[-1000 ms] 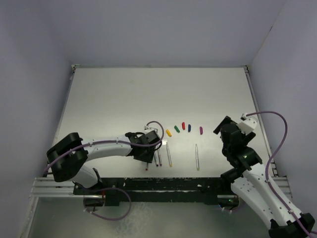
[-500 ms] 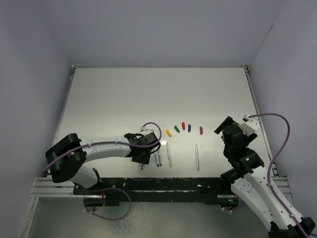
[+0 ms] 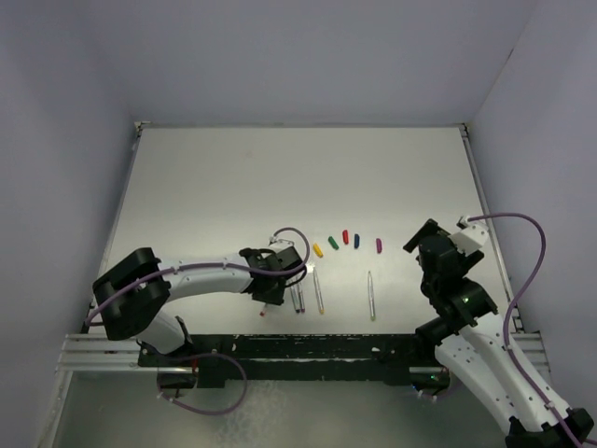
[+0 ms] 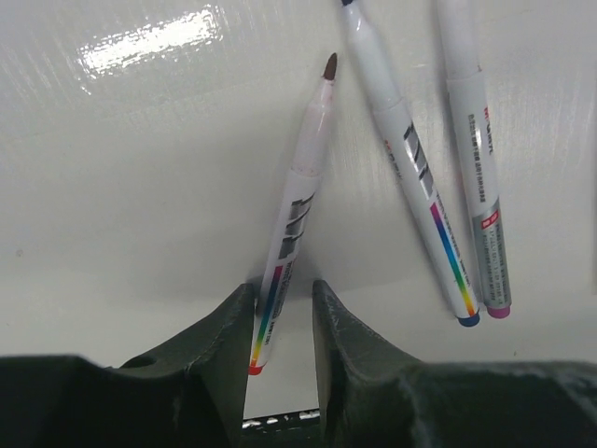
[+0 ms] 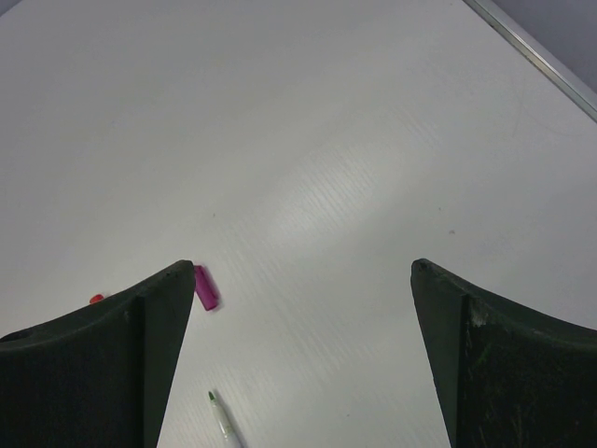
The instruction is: Insert the pens into the pen caps
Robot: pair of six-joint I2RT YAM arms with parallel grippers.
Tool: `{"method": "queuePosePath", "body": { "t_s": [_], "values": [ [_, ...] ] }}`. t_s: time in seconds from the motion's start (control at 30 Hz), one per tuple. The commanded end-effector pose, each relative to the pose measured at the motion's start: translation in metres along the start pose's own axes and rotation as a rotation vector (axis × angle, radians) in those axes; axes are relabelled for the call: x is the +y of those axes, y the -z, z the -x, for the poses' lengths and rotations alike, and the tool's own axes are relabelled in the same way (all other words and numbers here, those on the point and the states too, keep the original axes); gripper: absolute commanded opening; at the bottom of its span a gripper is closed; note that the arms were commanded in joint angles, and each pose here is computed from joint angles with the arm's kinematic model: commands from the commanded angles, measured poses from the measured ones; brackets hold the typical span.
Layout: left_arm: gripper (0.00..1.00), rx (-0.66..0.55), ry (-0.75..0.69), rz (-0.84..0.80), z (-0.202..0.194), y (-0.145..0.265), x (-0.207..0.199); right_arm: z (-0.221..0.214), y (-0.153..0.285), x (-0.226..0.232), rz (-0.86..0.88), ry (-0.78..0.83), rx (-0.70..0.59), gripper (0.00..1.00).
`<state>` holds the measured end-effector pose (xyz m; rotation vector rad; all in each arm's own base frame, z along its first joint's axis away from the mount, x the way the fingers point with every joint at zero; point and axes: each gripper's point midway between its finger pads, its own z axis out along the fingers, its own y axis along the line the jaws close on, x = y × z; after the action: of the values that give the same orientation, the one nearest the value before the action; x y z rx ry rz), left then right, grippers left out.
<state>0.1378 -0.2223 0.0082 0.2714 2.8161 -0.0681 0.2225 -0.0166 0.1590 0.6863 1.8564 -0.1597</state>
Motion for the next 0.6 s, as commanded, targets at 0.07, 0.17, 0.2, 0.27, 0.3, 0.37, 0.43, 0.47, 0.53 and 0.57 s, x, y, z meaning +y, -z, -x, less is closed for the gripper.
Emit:
{"method": "queuePosePath", "body": {
  "t_s": [0.07,0.17,0.2,0.27,0.3,0.37,0.43,0.47,0.53,0.57],
  "values": [
    [0.36,0.085,-0.064,0.091,-0.024,-0.028,0.018,0.002,0.001,0.0,-0.008,-0.006,0.002,1.0],
    [0.36,0.097,-0.066,0.097,-0.027,-0.028,0.02,0.003,0.001,-0.001,-0.013,-0.004,0.0,1.0],
    [0.36,0.104,-0.065,0.103,-0.028,-0.028,0.021,0.004,0.001,-0.001,-0.014,-0.004,-0.002,1.0],
    [0.36,0.125,-0.064,0.117,-0.033,-0.026,0.025,0.004,0.001,-0.002,-0.018,-0.003,-0.004,1.0],
    [0.36,0.137,-0.062,0.119,-0.035,-0.025,0.026,0.005,0.001,-0.002,-0.019,-0.003,-0.005,1.0],
    [0.36,0.162,-0.062,0.119,-0.041,-0.022,0.028,0.006,0.001,-0.002,-0.022,-0.001,-0.007,1.0],
    [0.36,0.176,-0.058,0.115,-0.047,-0.019,0.031,0.007,0.001,-0.002,-0.023,-0.002,-0.011,1.0],
    [0.36,0.179,-0.055,0.113,-0.049,-0.018,0.033,0.008,0.001,-0.002,-0.023,-0.003,-0.013,1.0],
    [0.36,0.179,-0.05,0.107,-0.05,-0.017,0.033,0.008,0.001,-0.001,-0.023,-0.004,-0.014,1.0],
    [0.35,0.177,-0.047,0.105,-0.05,-0.016,0.033,0.007,0.0,-0.001,-0.022,-0.003,-0.013,1.0]
  ]
}}
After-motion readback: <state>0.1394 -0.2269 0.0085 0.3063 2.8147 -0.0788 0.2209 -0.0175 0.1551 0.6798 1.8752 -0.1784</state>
